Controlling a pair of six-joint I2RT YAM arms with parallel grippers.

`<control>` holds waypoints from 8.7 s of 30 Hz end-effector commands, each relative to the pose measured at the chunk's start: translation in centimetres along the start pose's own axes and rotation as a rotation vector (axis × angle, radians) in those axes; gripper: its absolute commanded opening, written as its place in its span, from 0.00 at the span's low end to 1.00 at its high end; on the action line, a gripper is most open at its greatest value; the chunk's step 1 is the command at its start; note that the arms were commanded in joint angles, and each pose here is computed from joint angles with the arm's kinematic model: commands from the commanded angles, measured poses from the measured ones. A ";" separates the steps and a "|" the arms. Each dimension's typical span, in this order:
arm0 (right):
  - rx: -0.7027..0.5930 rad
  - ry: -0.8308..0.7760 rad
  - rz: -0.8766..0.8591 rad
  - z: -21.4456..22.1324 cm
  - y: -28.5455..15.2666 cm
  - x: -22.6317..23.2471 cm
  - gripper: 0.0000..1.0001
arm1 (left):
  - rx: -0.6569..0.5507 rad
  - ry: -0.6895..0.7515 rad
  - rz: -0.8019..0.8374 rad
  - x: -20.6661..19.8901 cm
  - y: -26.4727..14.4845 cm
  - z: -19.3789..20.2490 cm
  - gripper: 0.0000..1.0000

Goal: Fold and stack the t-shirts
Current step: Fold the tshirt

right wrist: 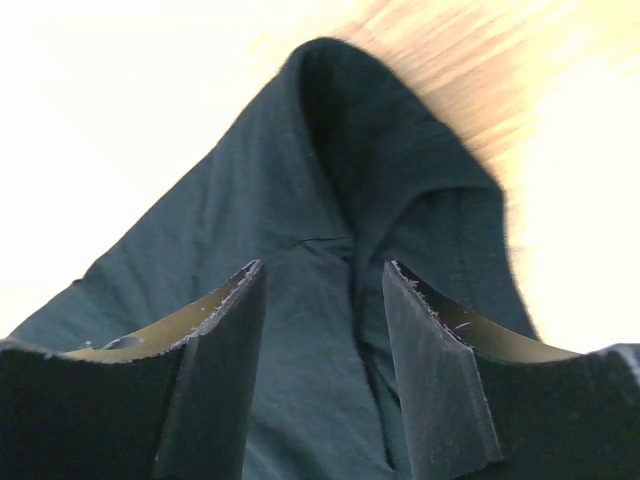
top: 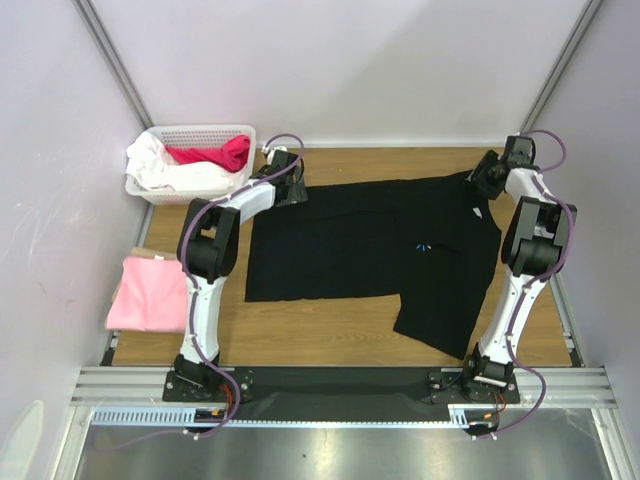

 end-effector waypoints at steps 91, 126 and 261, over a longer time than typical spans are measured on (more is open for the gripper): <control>0.149 0.064 -0.094 3.1 -4.4 1.4 0.37 | 0.033 0.545 0.672 -17.6 -4.8 4.9 0.61; 0.309 0.099 -0.072 11.1 -9.4 -1.4 0.53 | -0.026 0.413 0.807 -19.8 -11.2 0.1 0.68; 0.228 0.121 0.047 14.3 -17.4 -3.3 0.00 | 0.284 -0.309 0.913 -26.8 -17.4 10.1 0.00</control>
Point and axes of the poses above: each gripper's point midway between its finger pads, its own y axis out along the fingers, its own x axis along the line the jaws close on, z = x × y, the point moved 2 cm from there along -y, back along the fingers, and after that the axes turned 3 degrees about y, right-handed, at the moved point
